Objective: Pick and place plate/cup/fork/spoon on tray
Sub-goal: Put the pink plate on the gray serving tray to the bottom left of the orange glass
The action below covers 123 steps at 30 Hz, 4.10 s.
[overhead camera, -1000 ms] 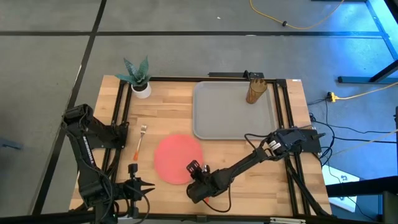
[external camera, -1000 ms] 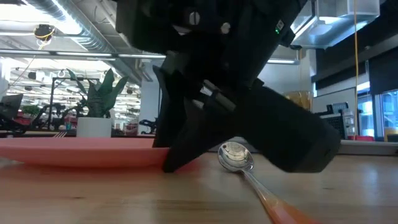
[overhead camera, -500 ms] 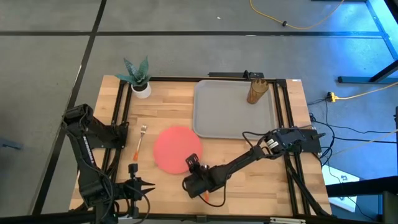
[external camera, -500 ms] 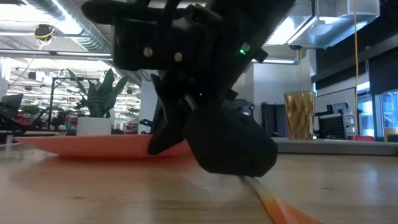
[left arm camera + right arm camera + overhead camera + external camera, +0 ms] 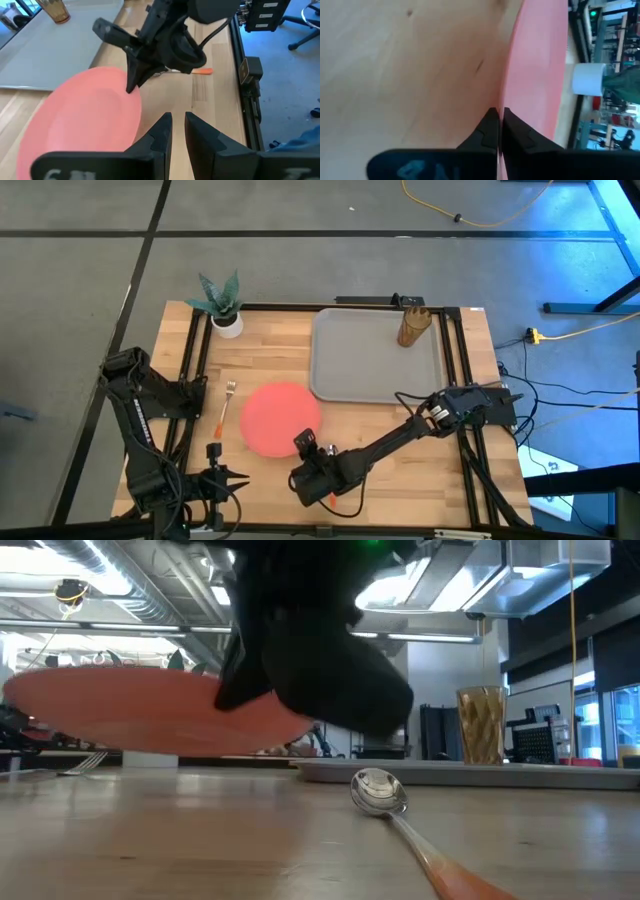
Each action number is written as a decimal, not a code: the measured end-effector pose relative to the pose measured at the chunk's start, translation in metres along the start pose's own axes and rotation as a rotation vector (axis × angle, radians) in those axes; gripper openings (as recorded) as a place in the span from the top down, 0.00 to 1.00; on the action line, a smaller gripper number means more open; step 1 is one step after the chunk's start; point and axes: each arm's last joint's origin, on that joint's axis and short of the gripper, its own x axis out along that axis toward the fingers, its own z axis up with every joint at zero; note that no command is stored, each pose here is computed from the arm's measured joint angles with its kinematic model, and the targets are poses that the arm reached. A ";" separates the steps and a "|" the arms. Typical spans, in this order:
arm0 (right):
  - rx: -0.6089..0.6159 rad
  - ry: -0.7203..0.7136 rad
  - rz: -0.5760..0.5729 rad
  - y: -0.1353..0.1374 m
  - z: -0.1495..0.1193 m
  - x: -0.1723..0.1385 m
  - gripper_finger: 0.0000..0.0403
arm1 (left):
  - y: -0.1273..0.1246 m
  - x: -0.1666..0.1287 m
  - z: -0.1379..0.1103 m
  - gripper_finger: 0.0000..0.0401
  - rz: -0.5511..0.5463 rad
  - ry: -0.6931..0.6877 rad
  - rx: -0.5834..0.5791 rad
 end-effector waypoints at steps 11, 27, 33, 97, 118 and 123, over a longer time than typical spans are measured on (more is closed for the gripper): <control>-0.048 0.256 -0.148 -0.027 -0.019 -0.024 0.99 | 0.000 0.000 0.000 0.89 0.000 0.000 0.002; 0.165 0.502 -0.166 -0.054 -0.068 -0.035 0.99 | 0.000 0.000 0.000 0.89 0.002 0.002 0.034; 0.265 0.570 -0.185 -0.067 -0.099 -0.034 0.99 | 0.001 0.000 0.000 0.89 0.005 0.003 0.038; 0.587 0.544 0.103 -0.055 -0.215 0.028 0.87 | 0.017 0.035 0.017 0.89 0.034 0.153 0.054; 0.546 0.403 0.197 -0.086 -0.155 -0.015 0.87 | 0.023 0.043 0.017 0.89 0.018 0.284 -0.085; 0.514 0.304 0.186 -0.087 -0.132 -0.038 0.87 | 0.026 0.048 0.019 0.89 0.035 0.304 -0.182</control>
